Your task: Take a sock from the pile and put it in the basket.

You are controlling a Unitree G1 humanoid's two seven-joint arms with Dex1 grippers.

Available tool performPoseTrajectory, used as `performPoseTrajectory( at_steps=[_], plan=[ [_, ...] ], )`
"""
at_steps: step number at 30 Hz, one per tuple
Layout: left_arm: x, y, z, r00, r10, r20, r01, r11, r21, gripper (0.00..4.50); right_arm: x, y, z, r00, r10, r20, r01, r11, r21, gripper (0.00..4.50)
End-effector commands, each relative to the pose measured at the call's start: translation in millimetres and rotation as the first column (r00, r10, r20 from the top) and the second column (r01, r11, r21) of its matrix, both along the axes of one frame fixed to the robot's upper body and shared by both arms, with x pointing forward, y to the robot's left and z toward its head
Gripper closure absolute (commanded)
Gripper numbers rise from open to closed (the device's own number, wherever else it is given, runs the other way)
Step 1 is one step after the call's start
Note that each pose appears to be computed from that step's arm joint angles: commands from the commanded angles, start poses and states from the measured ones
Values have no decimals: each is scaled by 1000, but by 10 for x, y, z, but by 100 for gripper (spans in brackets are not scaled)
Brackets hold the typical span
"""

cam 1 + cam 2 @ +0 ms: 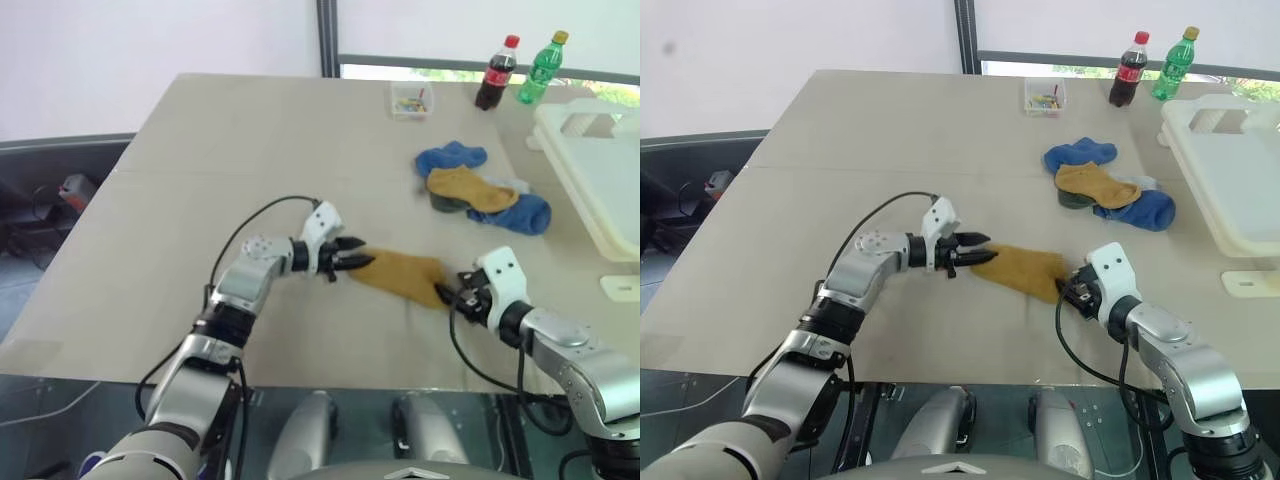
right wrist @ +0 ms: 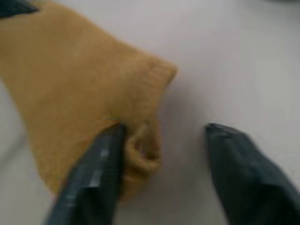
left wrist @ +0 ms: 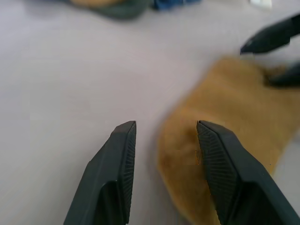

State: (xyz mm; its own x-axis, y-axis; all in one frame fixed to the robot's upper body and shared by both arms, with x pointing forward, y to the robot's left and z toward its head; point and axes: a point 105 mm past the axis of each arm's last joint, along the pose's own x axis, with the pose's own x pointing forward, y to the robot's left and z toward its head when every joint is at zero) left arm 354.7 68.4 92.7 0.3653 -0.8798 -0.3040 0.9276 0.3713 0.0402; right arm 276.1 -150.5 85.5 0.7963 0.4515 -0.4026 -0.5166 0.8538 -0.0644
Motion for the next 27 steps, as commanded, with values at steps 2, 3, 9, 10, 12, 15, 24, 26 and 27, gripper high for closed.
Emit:
performPoseTrajectory(
  at_steps=[2,3,9,10,12,15,24,26,27],
  plan=[
    [-166,-33,-60,1000,-18,-13,18,1000,-10,433,-11,-22,-10,999,46,17,-45,998,-49,413],
    [-197,-36,-39,1000,-10,-19,9,1000,-26,450,-15,-48,-2,999,51,19,-50,997,-54,447],
    [-443,-170,191,999,15,-49,-21,992,-124,450,-111,-277,73,995,98,15,-95,984,-148,447],
    [-457,-166,193,998,29,-61,-36,992,-125,450,-125,-287,78,994,106,14,-102,983,-155,447],
    [-452,-120,178,995,66,-77,-74,990,-117,450,-153,-292,74,992,128,4,-126,977,-172,447],
    [-461,-85,147,992,76,-99,-86,990,-109,450,-130,-301,35,989,149,0,-146,967,-209,447],
    [-361,144,304,987,154,-57,-160,976,-145,129,26,-419,437,982,125,139,-92,971,-223,131],
    [-340,227,415,987,161,-4,-159,975,-158,129,91,-419,630,973,140,181,-102,973,-208,131],
    [-338,250,452,987,159,16,-155,975,-161,129,118,-418,696,970,146,196,-105,973,-203,131]
  ],
)
